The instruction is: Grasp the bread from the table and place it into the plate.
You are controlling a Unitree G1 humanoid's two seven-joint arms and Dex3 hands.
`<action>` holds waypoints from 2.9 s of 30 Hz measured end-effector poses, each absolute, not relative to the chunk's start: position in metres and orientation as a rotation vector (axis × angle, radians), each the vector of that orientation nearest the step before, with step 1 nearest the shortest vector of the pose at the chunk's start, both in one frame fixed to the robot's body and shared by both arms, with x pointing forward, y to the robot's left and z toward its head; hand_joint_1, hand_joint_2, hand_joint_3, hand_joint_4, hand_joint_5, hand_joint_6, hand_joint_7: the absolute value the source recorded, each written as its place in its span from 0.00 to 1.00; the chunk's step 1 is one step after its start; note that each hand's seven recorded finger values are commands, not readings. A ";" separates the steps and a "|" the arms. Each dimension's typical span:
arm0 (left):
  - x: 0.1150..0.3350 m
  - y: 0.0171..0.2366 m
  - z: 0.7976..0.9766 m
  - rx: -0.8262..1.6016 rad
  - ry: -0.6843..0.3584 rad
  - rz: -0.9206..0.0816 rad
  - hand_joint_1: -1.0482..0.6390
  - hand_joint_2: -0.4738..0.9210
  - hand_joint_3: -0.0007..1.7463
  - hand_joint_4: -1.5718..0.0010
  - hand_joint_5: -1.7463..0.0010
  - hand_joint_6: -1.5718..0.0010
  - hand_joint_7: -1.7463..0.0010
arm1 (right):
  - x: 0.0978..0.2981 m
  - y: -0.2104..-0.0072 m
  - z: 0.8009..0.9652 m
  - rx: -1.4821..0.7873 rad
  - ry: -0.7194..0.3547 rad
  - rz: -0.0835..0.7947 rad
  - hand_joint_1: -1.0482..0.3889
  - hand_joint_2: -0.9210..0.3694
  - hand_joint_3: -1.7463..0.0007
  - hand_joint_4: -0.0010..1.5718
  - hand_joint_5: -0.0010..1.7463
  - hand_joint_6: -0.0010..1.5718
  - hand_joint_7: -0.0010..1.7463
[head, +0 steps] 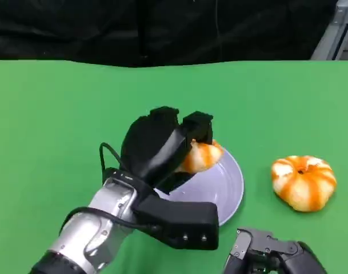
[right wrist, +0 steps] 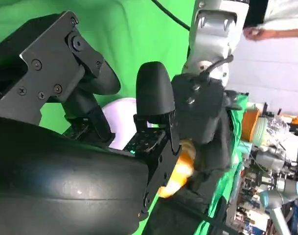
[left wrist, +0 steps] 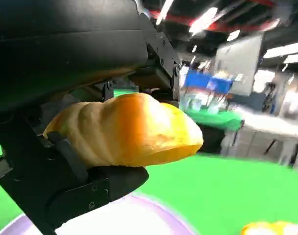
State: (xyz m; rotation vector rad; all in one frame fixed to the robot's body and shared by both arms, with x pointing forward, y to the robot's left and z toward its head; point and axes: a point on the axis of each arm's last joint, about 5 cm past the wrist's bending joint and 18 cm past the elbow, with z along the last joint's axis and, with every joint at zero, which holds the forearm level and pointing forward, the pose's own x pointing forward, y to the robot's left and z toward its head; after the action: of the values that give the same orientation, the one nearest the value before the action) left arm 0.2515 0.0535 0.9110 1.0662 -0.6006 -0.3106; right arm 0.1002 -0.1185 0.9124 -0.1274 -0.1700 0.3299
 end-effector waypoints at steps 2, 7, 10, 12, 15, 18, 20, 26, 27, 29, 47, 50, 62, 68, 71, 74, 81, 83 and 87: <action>0.251 0.050 0.907 1.084 -0.570 -0.339 0.49 0.69 0.49 0.39 0.00 0.54 0.04 | 0.100 -0.118 0.913 -0.127 -0.170 0.330 0.75 0.46 0.20 0.57 1.00 0.49 0.79; 0.250 0.047 0.886 1.158 -0.458 -0.405 0.50 0.76 0.36 0.40 0.00 0.54 0.09 | 0.100 -0.118 0.914 -0.128 -0.174 0.330 0.75 0.47 0.19 0.58 1.00 0.49 0.78; 0.250 0.047 0.884 1.165 -0.447 -0.412 0.49 0.77 0.35 0.40 0.00 0.54 0.12 | 0.100 -0.118 0.914 -0.131 -0.174 0.330 0.75 0.47 0.19 0.57 1.00 0.49 0.78; 0.250 0.047 0.883 1.169 -0.440 -0.416 0.48 0.83 0.27 0.41 0.00 0.51 0.29 | 0.100 -0.118 0.914 -0.132 -0.174 0.330 0.75 0.48 0.19 0.56 1.00 0.49 0.78; 0.251 0.047 0.877 1.186 -0.402 -0.426 0.47 0.86 0.20 0.43 0.00 0.49 0.39 | 0.100 -0.118 0.914 -0.132 -0.174 0.330 0.74 0.48 0.18 0.56 1.00 0.49 0.78; 0.250 0.048 0.873 1.191 -0.378 -0.437 0.47 0.87 0.19 0.43 0.00 0.48 0.41 | 0.100 -0.118 0.913 -0.132 -0.173 0.330 0.74 0.49 0.18 0.55 1.00 0.49 0.78; 0.250 0.048 0.873 1.190 -0.377 -0.438 0.33 0.95 0.17 0.77 0.46 0.78 0.67 | 0.100 -0.118 0.914 -0.132 -0.173 0.330 0.75 0.48 0.18 0.56 1.00 0.50 0.78; 0.254 0.047 0.890 1.247 -0.208 -0.562 0.12 1.00 0.25 1.00 0.97 1.00 0.92 | 0.101 -0.118 0.914 -0.134 -0.175 0.330 0.74 0.48 0.18 0.56 1.00 0.50 0.78; 0.255 0.048 0.892 1.251 -0.198 -0.570 0.11 1.00 0.25 1.00 0.99 1.00 0.93 | 0.101 -0.118 0.914 -0.134 -0.175 0.330 0.74 0.48 0.18 0.56 1.00 0.50 0.78; 0.255 0.049 0.894 1.259 -0.183 -0.578 0.10 1.00 0.26 1.00 1.00 1.00 0.93 | 0.101 -0.118 0.914 -0.134 -0.176 0.330 0.74 0.48 0.18 0.56 1.00 0.50 0.78; 0.249 0.092 0.958 0.982 -0.105 -0.717 0.07 1.00 0.29 0.92 0.96 0.94 0.97 | 0.108 -0.117 0.909 -0.131 -0.191 0.335 0.75 0.49 0.17 0.56 0.99 0.50 0.78; 0.239 0.106 0.961 0.908 -0.135 -0.664 0.18 1.00 0.22 0.83 0.80 0.83 0.92 | 0.108 -0.117 0.910 -0.131 -0.198 0.333 0.76 0.49 0.17 0.56 0.99 0.50 0.79; 0.176 0.153 0.949 0.388 -0.306 -0.337 0.48 1.00 0.13 0.66 0.32 0.59 0.66 | 0.107 -0.116 0.909 -0.123 -0.194 0.326 0.76 0.48 0.17 0.58 1.00 0.49 0.79; 0.140 0.163 0.940 0.221 -0.348 -0.197 0.62 0.65 0.72 0.53 0.15 0.56 0.31 | 0.106 -0.116 0.909 -0.121 -0.190 0.329 0.76 0.48 0.18 0.57 1.00 0.49 0.79; 0.124 0.165 0.936 0.176 -0.354 -0.140 0.63 0.63 0.76 0.52 0.14 0.56 0.29 | 0.106 -0.116 0.909 -0.121 -0.187 0.329 0.76 0.47 0.18 0.57 1.00 0.49 0.79; 0.122 0.165 0.935 0.171 -0.352 -0.128 0.63 0.63 0.76 0.52 0.14 0.57 0.29 | 0.106 -0.116 0.909 -0.122 -0.194 0.331 0.76 0.47 0.18 0.57 1.00 0.49 0.79; 0.088 0.169 0.923 0.081 -0.322 -0.039 0.63 0.62 0.84 0.41 0.00 0.49 0.09 | 0.105 -0.118 0.908 -0.121 -0.184 0.328 0.76 0.48 0.18 0.56 0.96 0.49 0.79; 0.081 0.169 0.918 0.057 -0.295 -0.023 0.63 0.62 0.84 0.40 0.00 0.48 0.09 | 0.107 -0.119 0.909 -0.127 -0.192 0.338 0.77 0.48 0.19 0.56 0.96 0.49 0.79; 0.079 0.168 0.913 0.047 -0.287 -0.027 0.62 0.61 0.84 0.40 0.00 0.48 0.10 | 0.109 -0.124 0.909 -0.131 -0.194 0.327 0.78 0.48 0.18 0.56 0.94 0.49 0.78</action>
State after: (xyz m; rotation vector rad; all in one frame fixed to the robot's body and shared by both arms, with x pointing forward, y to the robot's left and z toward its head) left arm 0.0791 0.1679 0.9132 0.0469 -0.2868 -0.0268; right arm 0.1087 -0.1242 0.9094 -0.1306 -0.1941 0.3272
